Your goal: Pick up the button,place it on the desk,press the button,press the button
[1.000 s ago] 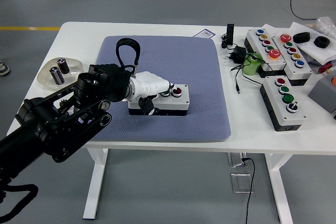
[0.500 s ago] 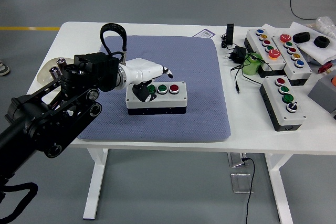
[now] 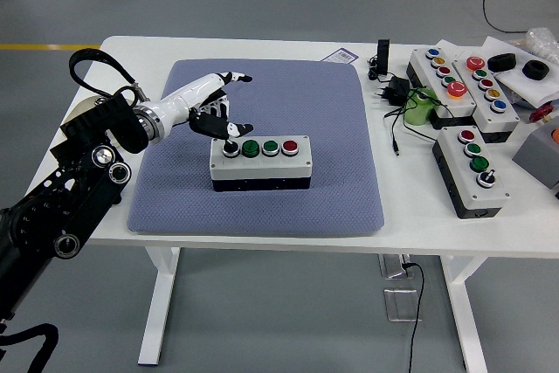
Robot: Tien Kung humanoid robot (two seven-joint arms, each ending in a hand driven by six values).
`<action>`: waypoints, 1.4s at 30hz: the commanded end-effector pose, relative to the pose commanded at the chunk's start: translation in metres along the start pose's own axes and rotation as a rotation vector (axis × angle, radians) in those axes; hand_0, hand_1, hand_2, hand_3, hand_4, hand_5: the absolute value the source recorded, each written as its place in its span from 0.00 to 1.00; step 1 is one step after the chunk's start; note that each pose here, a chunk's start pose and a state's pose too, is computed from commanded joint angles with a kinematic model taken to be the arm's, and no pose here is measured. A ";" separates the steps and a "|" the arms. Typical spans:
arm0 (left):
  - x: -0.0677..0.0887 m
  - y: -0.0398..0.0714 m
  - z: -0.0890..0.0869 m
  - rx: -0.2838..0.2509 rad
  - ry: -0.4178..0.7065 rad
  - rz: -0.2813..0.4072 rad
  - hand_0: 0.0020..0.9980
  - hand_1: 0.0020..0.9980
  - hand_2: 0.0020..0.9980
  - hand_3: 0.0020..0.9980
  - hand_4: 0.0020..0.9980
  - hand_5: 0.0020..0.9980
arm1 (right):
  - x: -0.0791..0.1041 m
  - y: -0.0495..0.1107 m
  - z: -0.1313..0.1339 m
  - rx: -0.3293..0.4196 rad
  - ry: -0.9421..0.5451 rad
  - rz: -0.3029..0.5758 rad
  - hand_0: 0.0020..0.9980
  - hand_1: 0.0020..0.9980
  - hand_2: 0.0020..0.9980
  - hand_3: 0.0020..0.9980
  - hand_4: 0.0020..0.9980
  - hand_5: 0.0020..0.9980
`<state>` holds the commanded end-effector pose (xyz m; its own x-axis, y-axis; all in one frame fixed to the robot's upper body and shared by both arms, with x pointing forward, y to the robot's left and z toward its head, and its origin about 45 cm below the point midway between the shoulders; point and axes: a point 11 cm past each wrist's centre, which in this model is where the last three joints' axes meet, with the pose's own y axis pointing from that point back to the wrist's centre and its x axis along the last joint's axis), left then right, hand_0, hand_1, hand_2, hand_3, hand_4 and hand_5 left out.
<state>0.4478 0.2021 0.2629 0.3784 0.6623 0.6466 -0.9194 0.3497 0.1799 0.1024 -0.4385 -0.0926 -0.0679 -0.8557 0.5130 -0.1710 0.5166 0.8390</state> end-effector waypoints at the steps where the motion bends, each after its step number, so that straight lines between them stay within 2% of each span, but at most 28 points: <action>1: 0.001 0.001 -0.003 -0.005 0.058 0.031 0.54 0.67 0.68 1.00 0.88 0.91 | 0.000 0.000 0.001 -0.001 0.000 0.000 0.65 0.57 0.60 0.64 0.26 0.27; 2: 0.003 0.002 -0.006 -0.010 0.111 0.062 0.72 0.80 0.84 0.98 0.77 1.00 | 0.000 0.000 0.001 -0.002 0.001 0.000 0.65 0.57 0.60 0.64 0.26 0.27; 7: 0.008 0.009 -0.018 -0.055 0.379 0.185 0.72 0.80 0.84 0.98 0.77 1.00 | 0.000 0.000 0.003 -0.007 0.004 0.001 0.65 0.57 0.60 0.64 0.26 0.27; 8: 0.009 0.010 -0.020 -0.063 0.425 0.205 0.85 0.88 0.91 0.97 0.75 1.00 | 0.000 0.000 0.003 -0.008 0.005 0.001 0.65 0.57 0.60 0.64 0.26 0.27; 11: 0.009 0.013 -0.026 -0.070 0.560 0.233 0.85 0.88 0.91 0.97 0.75 1.00 | 0.000 0.000 0.005 -0.011 0.006 0.001 0.65 0.57 0.60 0.64 0.26 0.27; 17: 0.003 0.020 -0.041 -0.058 0.791 0.230 0.86 0.89 0.91 0.96 0.74 1.00 | 0.000 0.000 0.008 -0.017 0.009 0.003 0.65 0.57 0.60 0.64 0.26 0.27; 22: 0.005 0.027 -0.051 -0.049 0.803 0.246 0.86 0.89 0.91 0.96 0.74 1.00 | -0.001 0.000 0.011 -0.025 0.017 0.002 0.65 0.57 0.60 0.64 0.26 0.27; 30: 0.019 0.039 -0.065 -0.040 0.789 0.295 0.86 0.89 0.91 0.95 0.74 1.00 | 0.000 0.000 0.012 -0.027 0.020 0.003 0.65 0.57 0.60 0.64 0.26 0.27; 42: 0.018 0.039 -0.063 -0.039 0.781 0.291 0.86 0.89 0.92 0.95 0.74 1.00 | 0.000 0.000 0.008 -0.017 0.017 0.000 0.65 0.57 0.60 0.64 0.26 0.27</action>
<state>0.4257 0.2694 0.2352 0.1049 0.9937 -0.0392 -0.9930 0.1069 0.0504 0.0950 -0.4385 -0.0942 -0.0508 -0.8550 0.5162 -0.1538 0.5174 0.8418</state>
